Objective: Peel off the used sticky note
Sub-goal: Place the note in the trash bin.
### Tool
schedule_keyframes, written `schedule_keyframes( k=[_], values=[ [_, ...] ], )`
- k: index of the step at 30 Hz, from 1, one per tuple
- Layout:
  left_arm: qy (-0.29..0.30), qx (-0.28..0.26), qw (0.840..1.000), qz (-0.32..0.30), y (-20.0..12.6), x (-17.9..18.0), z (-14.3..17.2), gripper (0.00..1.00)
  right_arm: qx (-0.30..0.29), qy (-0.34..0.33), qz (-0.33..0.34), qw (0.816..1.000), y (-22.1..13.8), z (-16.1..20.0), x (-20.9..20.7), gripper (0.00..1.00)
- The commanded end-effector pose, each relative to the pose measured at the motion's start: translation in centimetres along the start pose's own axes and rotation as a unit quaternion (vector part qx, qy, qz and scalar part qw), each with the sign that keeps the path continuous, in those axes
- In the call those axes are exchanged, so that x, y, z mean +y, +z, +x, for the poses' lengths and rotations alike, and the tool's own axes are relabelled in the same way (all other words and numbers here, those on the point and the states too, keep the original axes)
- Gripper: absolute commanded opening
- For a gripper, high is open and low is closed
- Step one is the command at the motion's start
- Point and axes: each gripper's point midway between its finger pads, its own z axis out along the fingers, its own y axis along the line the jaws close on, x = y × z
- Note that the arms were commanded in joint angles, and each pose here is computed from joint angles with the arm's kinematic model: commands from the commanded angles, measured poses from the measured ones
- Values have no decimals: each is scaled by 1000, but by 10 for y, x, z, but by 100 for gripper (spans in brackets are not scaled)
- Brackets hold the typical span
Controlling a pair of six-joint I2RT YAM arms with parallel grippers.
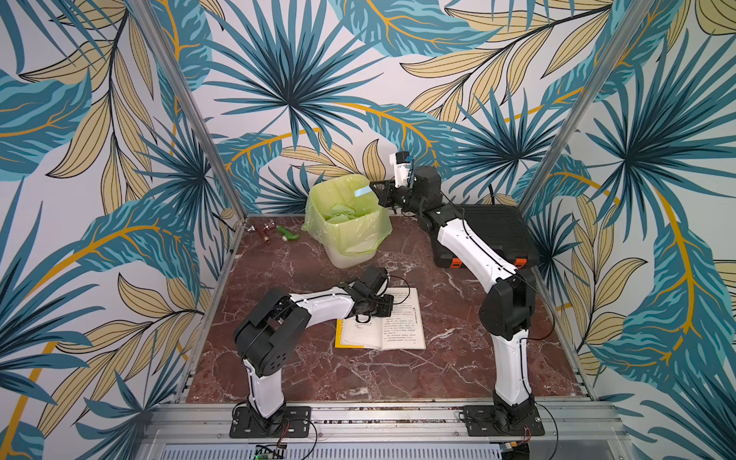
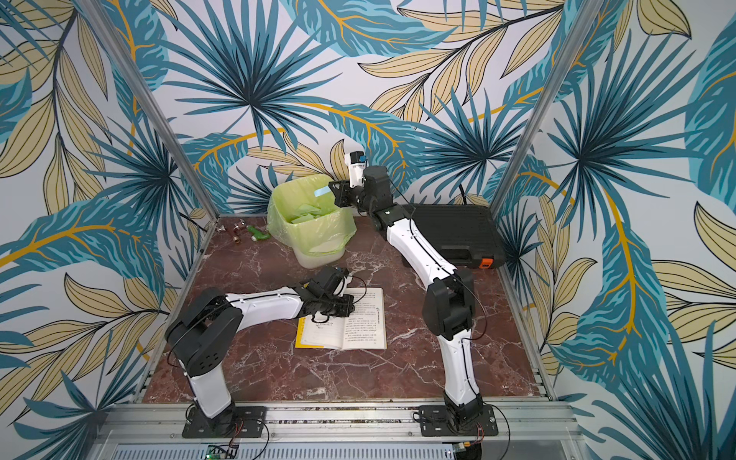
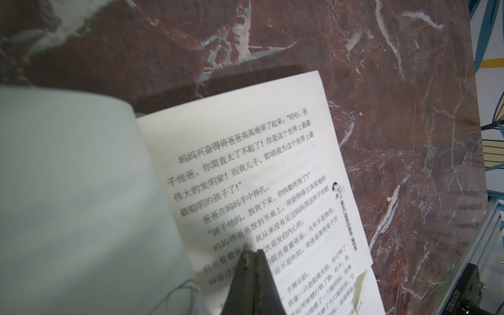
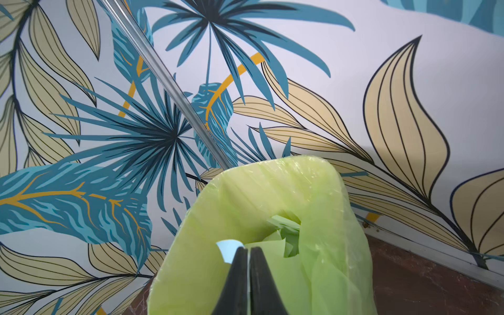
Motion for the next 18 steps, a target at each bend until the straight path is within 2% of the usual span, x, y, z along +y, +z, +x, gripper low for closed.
schedule_keyframes(
  k=[1, 5, 7, 13, 17, 18],
  values=[
    [10, -9, 1000, -3, -2, 1, 0, 3, 11, -15, 4, 1000, -4, -7, 6, 17],
    [12, -13, 1000, 0, -4, -1, -3, 3, 31, -30, 27, 999, -20, -8, 7, 36],
    [14, -16, 1000, 2, -5, -3, -4, 3, 46, -36, 50, 997, -34, -5, 4, 41],
    [21, -25, 999, 30, -11, -17, -11, 3, 79, -12, 108, 991, -92, 15, -9, 46],
    [26, -30, 998, 52, -11, -27, -17, 3, 124, 22, 131, 983, -128, 60, -15, 47],
    [27, -31, 998, 57, -12, -29, -18, 3, 146, 34, 133, 980, -133, 82, -20, 47]
  ],
)
